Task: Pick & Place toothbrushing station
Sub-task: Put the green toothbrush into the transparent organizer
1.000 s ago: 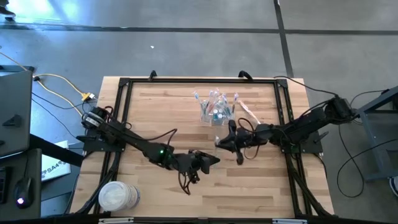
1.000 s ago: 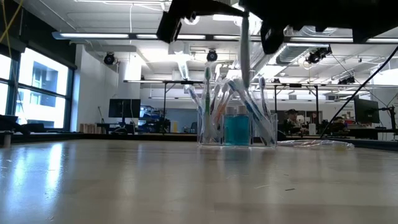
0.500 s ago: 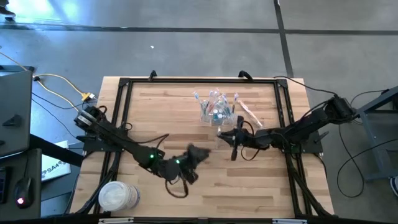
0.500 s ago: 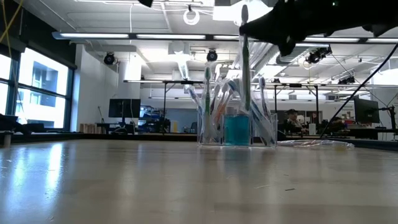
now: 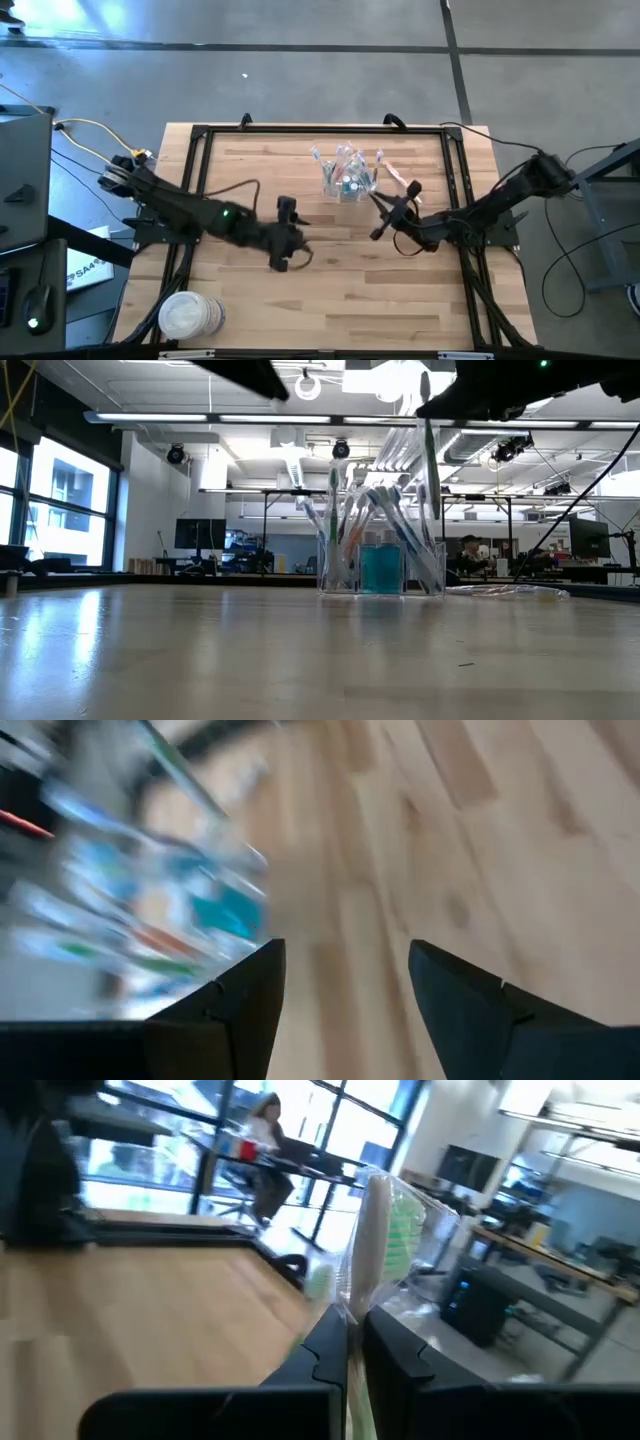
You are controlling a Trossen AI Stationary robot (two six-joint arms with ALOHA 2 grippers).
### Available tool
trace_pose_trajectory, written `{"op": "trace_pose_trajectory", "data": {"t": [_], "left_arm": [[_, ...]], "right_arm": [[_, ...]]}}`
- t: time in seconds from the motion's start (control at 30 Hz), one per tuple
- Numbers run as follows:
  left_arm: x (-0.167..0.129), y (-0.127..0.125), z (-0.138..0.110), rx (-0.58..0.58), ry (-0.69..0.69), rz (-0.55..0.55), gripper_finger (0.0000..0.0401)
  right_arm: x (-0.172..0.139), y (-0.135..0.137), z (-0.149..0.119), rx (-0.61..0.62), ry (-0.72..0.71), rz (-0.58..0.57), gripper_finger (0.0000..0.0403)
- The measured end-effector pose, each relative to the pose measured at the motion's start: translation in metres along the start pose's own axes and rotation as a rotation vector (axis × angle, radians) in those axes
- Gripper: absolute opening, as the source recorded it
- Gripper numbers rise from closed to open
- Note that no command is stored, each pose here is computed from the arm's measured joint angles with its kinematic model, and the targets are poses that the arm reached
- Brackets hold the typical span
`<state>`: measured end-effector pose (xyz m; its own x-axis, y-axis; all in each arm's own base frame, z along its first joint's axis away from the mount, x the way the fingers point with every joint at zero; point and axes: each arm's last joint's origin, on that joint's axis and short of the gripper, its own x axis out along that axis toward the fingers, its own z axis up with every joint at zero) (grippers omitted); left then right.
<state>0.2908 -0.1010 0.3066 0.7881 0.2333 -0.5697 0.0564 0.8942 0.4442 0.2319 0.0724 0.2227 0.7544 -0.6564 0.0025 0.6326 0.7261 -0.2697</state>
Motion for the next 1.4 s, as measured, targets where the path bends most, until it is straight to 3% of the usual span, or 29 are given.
{"op": "trace_pose_trajectory", "data": {"t": [0.17,0.5,1.03,1.17,1.4], "left_arm": [[0.019,0.018,-0.016,-0.092,0.065,-0.115,0.0210],[0.050,0.046,-0.051,-0.195,0.121,-0.157,0.0210],[0.061,0.047,-0.057,-0.261,-0.020,-0.317,0.0210],[0.060,0.047,-0.051,-0.275,-0.094,-0.383,0.0210],[0.066,0.041,-0.059,-0.288,-0.166,-0.398,0.0210]], "right_arm": [[0.015,-0.010,-0.003,-0.009,0.022,-0.062,0.0008],[0.053,-0.033,-0.027,0.088,0.133,-0.070,0.0008],[0.059,-0.041,-0.049,0.308,0.279,-0.107,0.0008],[0.062,-0.040,-0.054,0.329,0.295,-0.125,0.0008],[0.074,-0.039,-0.068,0.357,0.335,-0.116,0.0008]]}}
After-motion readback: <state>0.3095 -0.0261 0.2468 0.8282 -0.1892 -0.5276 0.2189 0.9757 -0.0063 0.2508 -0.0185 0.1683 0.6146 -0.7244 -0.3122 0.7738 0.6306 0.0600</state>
